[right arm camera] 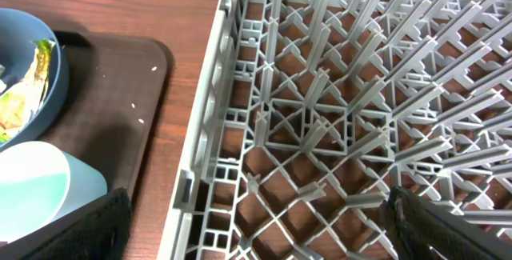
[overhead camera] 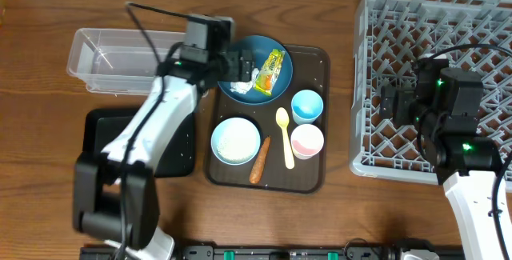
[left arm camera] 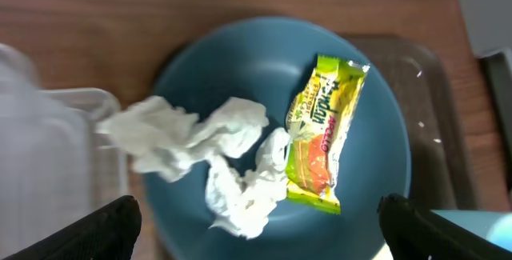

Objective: Sort waste into correct bins and load items into the dishwasher rack
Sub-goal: 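Reach the left gripper to the blue plate and grasp the white tissue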

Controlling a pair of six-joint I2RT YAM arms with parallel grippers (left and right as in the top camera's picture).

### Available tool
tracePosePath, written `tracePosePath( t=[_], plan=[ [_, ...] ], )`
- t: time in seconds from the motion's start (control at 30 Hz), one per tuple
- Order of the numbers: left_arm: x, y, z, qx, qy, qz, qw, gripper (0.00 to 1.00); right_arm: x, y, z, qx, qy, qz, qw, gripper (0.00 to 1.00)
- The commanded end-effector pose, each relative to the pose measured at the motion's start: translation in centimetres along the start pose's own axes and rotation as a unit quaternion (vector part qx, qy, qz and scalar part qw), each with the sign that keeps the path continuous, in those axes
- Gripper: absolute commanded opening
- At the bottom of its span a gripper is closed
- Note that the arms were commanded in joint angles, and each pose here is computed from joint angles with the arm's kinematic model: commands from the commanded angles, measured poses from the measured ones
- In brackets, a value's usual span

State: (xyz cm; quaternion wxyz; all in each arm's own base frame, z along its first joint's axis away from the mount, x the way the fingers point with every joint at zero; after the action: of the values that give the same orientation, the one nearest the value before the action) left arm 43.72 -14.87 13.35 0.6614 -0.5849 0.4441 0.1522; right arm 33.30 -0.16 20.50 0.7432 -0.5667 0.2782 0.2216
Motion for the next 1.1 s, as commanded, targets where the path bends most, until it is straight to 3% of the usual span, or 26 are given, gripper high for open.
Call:
tracePosePath(
  t=[0.0, 0.3, 0.63, 0.8, 1.03, 1.07],
  plan=[
    [1.4, 0.0, -0.7, -0.005, 0.009, 0.004, 1.000, 0.96, -0.4, -0.9, 0.1, 0.005, -0.004, -0.012, 1.000, 0.99],
    [4.6, 2.4, -1.6, -0.001, 0.018, 0.045, 0.999, 0.91, -0.4, -0.9, 0.1, 0.005, -0.004, -0.011, 1.000, 0.99],
    [6.9, 4.7, -2.8, 0.007, 0.028, 0.080, 0.996, 0.76, -0.4, -0.8, 0.1, 0.005, -0.003, -0.010, 1.000, 0.99],
    [7.5, 5.3, -2.9, 0.007, 0.030, 0.090, 0.995, 0.48, -0.4, -0.7, 0.1, 0.005, -0.002, -0.006, 1.000, 0.99],
    [7.5, 5.3, -2.9, 0.007, 0.029, 0.090, 0.995, 0.19, -0.4, -0.6, 0.0, 0.005, -0.002, -0.005, 1.000, 0.99],
    [7.5, 5.3, -2.9, 0.007, 0.029, 0.090, 0.995, 0.09, -0.4, -0.6, 0.0, 0.005, -0.002, -0.005, 1.000, 0.99]
  ],
)
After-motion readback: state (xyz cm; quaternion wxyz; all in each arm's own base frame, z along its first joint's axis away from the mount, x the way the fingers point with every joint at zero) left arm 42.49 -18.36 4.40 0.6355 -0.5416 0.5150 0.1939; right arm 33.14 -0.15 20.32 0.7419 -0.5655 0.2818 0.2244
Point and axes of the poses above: each gripper's point midway between its finger pads, its own x axis out along the fingers, its own z axis along the line the jaws close on, y = z × x, the point moved 1 cm from there along -x, back along the fingers, and after that the axes turned 15 degrees about x, right-handed, at the moved point
